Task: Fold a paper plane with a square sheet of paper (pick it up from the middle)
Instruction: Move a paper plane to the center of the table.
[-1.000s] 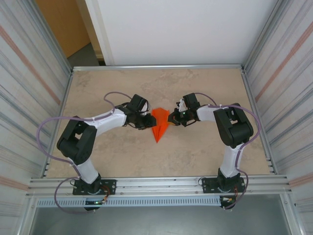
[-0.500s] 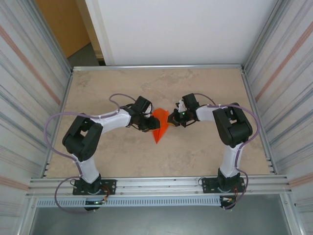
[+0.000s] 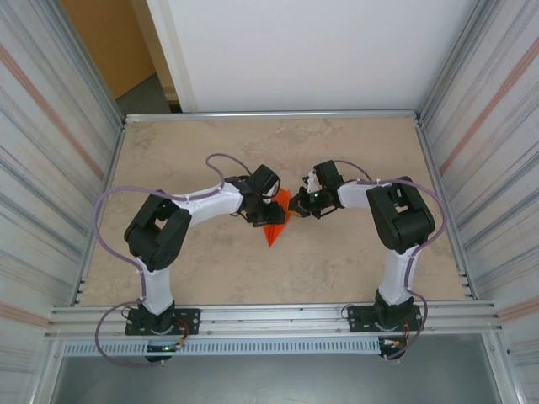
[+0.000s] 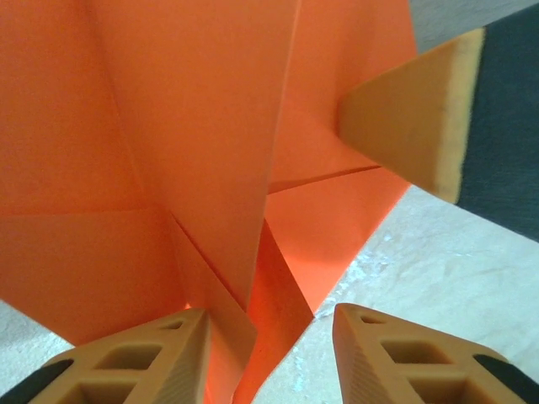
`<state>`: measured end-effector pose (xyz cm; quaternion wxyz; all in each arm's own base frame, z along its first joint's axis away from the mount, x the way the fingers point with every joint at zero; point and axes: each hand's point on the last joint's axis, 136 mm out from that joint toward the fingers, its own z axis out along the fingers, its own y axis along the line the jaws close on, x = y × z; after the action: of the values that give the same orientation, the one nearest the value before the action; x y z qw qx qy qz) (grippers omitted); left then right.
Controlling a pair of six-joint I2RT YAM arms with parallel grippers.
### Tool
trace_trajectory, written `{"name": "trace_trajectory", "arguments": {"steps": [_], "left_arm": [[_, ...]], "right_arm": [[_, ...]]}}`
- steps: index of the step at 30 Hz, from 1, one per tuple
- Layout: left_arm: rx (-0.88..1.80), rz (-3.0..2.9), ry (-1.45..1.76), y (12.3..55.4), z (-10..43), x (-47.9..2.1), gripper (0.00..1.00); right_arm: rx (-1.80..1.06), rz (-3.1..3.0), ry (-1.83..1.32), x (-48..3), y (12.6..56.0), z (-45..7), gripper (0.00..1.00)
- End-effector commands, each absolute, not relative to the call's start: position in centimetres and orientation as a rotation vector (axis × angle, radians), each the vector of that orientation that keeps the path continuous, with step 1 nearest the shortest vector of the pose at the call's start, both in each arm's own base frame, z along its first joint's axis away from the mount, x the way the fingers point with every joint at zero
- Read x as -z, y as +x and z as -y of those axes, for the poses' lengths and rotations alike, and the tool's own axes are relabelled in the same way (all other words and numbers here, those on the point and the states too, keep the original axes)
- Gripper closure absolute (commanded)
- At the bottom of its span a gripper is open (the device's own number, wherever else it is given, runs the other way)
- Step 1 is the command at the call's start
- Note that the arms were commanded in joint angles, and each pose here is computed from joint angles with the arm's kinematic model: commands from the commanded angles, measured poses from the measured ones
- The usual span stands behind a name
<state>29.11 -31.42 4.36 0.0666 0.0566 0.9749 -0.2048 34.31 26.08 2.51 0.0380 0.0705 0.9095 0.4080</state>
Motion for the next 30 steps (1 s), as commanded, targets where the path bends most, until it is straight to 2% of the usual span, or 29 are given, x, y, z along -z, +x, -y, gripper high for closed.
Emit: {"name": "trace_trajectory", "arguments": {"steps": [1,10,22,25,30], "left_arm": [[0.475,-2.971,0.2,28.9,30.5,-3.9,0.58],[0.339,-2.981,0.244,28.8,30.7,-3.7,0.64],[0.264,-2.995,0.271,28.9,31.0,-3.0,0.68],[0.24,-2.996,0.271,29.0,30.8,-2.9,0.73],[0.187,-2.982,0.267,29.3,30.2,-3.1,0.84]], "right_arm": [[-1.274,-2.807,0.174,-2.4,34.1,-26.8,0.98],[-1.284,-2.801,0.164,-2.6,34.1,-27.0,0.97],[-1.297,-2.799,0.164,-2.9,34.1,-27.1,0.95],[-1.312,-2.79,0.168,-3.4,34.0,-27.1,0.9],[-1.28,-2.768,0.216,-4.5,34.4,-26.0,0.71]]}}
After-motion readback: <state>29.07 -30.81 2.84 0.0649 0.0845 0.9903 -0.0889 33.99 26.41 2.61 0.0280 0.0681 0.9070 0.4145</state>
